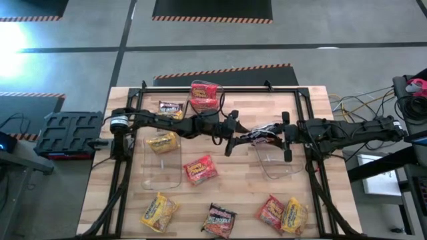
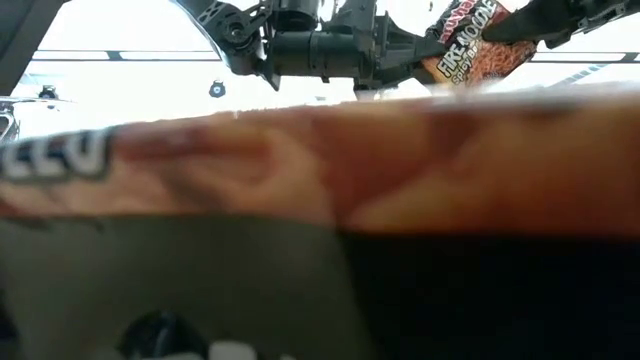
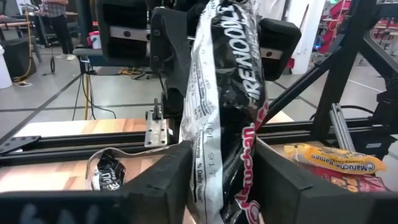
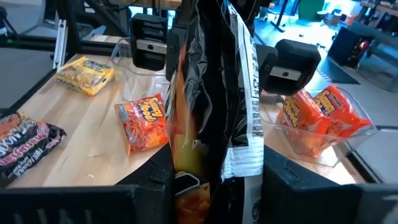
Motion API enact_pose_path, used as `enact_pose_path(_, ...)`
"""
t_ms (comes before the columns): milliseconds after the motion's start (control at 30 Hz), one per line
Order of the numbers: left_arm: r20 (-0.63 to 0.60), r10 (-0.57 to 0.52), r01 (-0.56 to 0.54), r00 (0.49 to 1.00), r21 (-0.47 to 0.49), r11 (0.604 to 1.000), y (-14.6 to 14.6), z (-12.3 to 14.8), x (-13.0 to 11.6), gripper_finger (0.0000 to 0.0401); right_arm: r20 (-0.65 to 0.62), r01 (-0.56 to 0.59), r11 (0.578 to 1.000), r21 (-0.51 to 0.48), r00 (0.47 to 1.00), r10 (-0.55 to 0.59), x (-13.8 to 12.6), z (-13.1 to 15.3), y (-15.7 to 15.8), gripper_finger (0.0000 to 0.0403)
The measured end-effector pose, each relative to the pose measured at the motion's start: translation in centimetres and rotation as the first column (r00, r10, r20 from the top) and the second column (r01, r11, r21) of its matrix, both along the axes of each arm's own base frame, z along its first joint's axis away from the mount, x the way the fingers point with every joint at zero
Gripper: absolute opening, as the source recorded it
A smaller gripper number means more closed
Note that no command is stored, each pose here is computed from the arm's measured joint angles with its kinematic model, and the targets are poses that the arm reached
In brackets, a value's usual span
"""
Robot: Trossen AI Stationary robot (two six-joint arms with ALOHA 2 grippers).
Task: Sort Maruchan noodles
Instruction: Put the bottom left black pack noodle into the bottom right transparent bin
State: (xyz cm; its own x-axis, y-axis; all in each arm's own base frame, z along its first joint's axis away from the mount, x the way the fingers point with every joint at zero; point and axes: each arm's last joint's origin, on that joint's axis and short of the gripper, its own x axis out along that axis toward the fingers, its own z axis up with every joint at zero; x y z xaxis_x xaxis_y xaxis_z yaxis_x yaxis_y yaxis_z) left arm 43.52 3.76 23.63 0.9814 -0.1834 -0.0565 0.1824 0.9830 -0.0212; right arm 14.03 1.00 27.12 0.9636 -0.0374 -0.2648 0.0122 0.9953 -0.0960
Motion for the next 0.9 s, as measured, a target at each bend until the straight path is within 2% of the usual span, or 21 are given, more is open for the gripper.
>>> enact_pose_path(167,-0.001,-0.004,0.004,1.000,-0.001,1.000,0.0,0.0,0.0,0.0101,-0.004,0.017,0.995,0.094,1.000,-0.016,0.0,0.0,0.0,0.0133)
enact_pose_path(300,-0.009,-0.015,0.015,1.000,-0.006,1.000,0.0,-0.1,0.0,0.0104,-0.041,0.014,0.988,0.152,0.999,-0.007,-0.1,-0.4,0.1,0.0166)
enact_pose_path(533,-0.060,-0.012,0.012,0.998,-0.010,1.000,0.2,-0.6,-0.1,0.0105,-0.168,0.099,0.961,0.259,0.984,-0.056,-0.7,-0.8,0.0,0.0212)
enact_pose_path(700,-0.060,-0.002,0.002,0.998,0.000,1.000,0.6,-0.6,-0.1,0.0100,-0.259,0.193,0.928,0.320,0.959,-0.111,-1.6,1.3,-0.2,0.0218)
enact_pose_path(900,-0.054,0.057,-0.056,0.997,0.020,0.998,1.0,-0.6,-0.1,0.0102,-0.366,0.282,0.911,0.302,0.916,-0.162,-1.6,4.8,-0.3,0.0219)
